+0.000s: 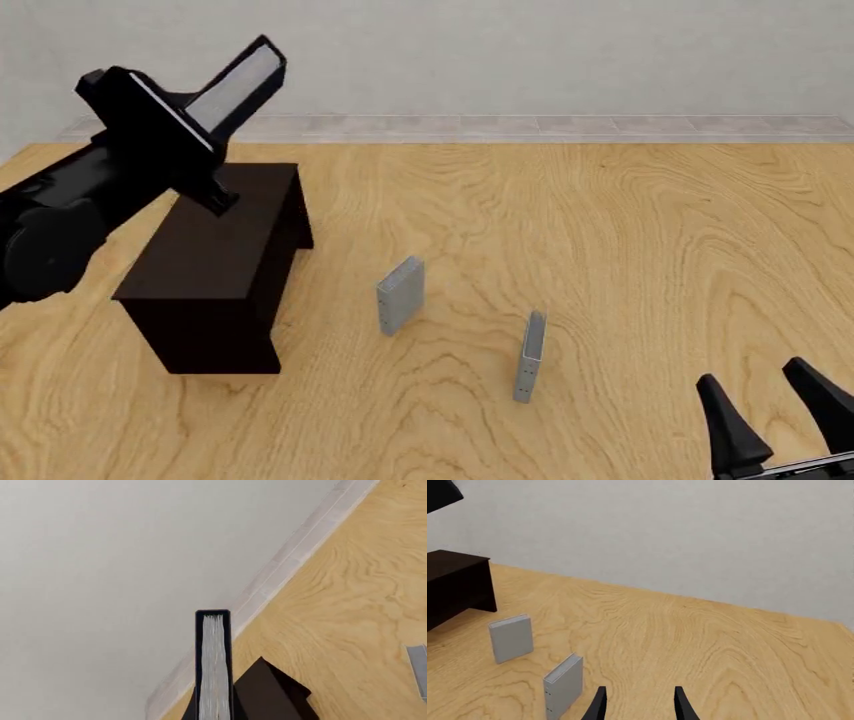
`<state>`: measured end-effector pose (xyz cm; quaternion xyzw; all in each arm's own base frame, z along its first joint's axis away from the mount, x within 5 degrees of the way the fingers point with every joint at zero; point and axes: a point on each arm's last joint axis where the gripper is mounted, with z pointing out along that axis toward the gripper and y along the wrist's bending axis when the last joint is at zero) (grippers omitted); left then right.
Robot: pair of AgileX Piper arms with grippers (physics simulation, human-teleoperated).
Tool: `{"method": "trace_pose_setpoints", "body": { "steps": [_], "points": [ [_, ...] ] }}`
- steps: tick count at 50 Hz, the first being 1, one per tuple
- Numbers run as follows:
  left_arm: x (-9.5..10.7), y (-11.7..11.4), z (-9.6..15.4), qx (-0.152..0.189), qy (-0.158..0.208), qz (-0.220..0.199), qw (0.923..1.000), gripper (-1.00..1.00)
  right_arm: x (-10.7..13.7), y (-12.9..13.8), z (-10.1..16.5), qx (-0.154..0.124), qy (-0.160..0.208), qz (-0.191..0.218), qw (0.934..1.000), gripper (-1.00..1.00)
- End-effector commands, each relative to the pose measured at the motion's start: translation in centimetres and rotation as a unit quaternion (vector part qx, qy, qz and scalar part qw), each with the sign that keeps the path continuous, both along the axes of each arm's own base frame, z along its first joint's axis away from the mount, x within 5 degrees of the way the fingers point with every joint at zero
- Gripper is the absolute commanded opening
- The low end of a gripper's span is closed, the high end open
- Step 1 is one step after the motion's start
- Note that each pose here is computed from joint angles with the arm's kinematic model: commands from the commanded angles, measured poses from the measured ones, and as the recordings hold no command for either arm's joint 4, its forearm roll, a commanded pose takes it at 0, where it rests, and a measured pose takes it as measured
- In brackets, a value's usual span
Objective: Pick up the book in the middle and place it on the cabinet shelf.
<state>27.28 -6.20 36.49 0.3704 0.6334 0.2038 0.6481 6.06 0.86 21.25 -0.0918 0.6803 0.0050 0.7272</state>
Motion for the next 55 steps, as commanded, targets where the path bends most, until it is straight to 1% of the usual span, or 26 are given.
{"method": "trace_pose_setpoints", "body": {
  "steps": [1,2,3,5,6,7,8,11,14,15,17,19,21,25,26,27,30,33,39,41,50,55],
  "points": [
    [1.5,3.6,-0.7,0.021,-0.001,0.066,0.9976,-1.00,0.0,0.0,0.0,0.000,0.001,-0.002,1.0000,1.00],
    [1.5,4.1,-1.2,0.040,-0.006,0.073,0.9965,-1.00,0.0,0.0,0.0,-0.001,0.001,-0.002,1.0000,1.00],
    [1.3,4.1,-1.2,0.041,-0.008,0.073,0.9965,-1.00,0.0,0.0,0.0,0.000,0.001,-0.002,1.0000,1.00],
    [1.2,4.4,-0.3,0.010,0.000,0.079,0.9968,-1.00,0.0,0.0,0.0,0.000,0.001,-0.002,1.0000,1.00],
    [1.0,4.4,-0.7,0.017,0.001,0.079,0.9968,-1.00,0.0,0.0,0.0,0.000,0.001,-0.002,1.0000,1.00],
    [1.0,4.4,-0.7,0.017,0.001,0.079,0.9968,-1.00,0.0,0.0,0.0,0.000,0.001,-0.002,1.0000,1.00],
    [1.1,4.6,-1.6,0.026,0.004,0.081,0.9963,-1.00,0.0,0.0,0.0,0.000,0.001,-0.003,1.0000,1.00],
    [1.0,4.8,-1.9,0.025,0.009,0.085,0.9960,-1.00,0.0,0.0,0.0,0.000,0.001,-0.003,1.0000,1.00],
    [1.2,5.0,-3.0,0.028,0.015,0.088,0.9956,-1.00,0.0,0.0,0.0,0.000,0.001,-0.003,1.0000,1.00],
    [1.2,5.5,-2.8,0.022,0.014,0.097,0.9949,-1.00,0.0,0.0,0.0,-0.001,0.000,-0.003,1.0000,1.00],
    [1.4,5.4,-3.4,0.022,0.016,0.097,0.9950,-1.00,0.0,0.0,0.0,0.000,0.000,-0.003,1.0000,1.00],
    [1.2,5.3,-3.5,0.019,0.012,0.095,0.9952,-1.00,0.0,0.0,0.0,0.000,0.000,-0.003,1.0000,1.00],
    [1.3,5.5,-4.1,0.019,0.020,0.097,0.9949,-1.00,0.0,0.0,0.0,0.000,0.000,-0.003,1.0000,1.00],
    [1.1,5.4,-5.3,0.021,0.023,0.096,0.9949,-1.00,0.0,0.0,0.0,0.001,0.000,-0.003,1.0000,1.00],
    [1.1,5.3,-6.1,0.034,0.028,0.093,0.9947,-1.00,0.0,0.0,0.0,0.001,0.000,-0.003,1.0000,1.00],
    [0.9,5.3,-6.5,0.037,0.026,0.093,0.9946,-1.00,0.0,0.0,0.0,0.001,0.000,-0.004,1.0000,1.00],
    [0.8,5.3,-6.8,0.029,0.030,0.093,0.9948,-1.00,0.0,0.0,0.0,0.001,0.000,-0.004,1.0000,1.00],
    [0.7,5.2,-7.5,0.030,0.032,0.092,0.9948,-1.00,0.0,0.0,0.0,0.002,0.000,-0.003,1.0000,1.00],
    [0.7,5.2,-8.0,0.029,0.037,0.091,0.9947,-1.00,0.0,0.0,0.0,0.002,0.000,-0.003,1.0000,1.00],
    [1.0,5.2,-8.6,0.029,0.040,0.091,0.9946,-1.00,0.0,0.0,0.0,0.002,0.000,-0.003,1.0000,1.00],
    [1.1,5.3,-10.6,0.030,0.059,0.093,0.9935,-1.00,-0.1,0.0,0.0,0.004,-0.002,-0.002,1.0000,1.00],
    [1.1,5.2,-11.2,0.029,0.068,0.091,0.9931,-1.00,-0.1,-0.1,0.0,0.005,-0.003,-0.003,1.0000,1.00]
  ]
}}
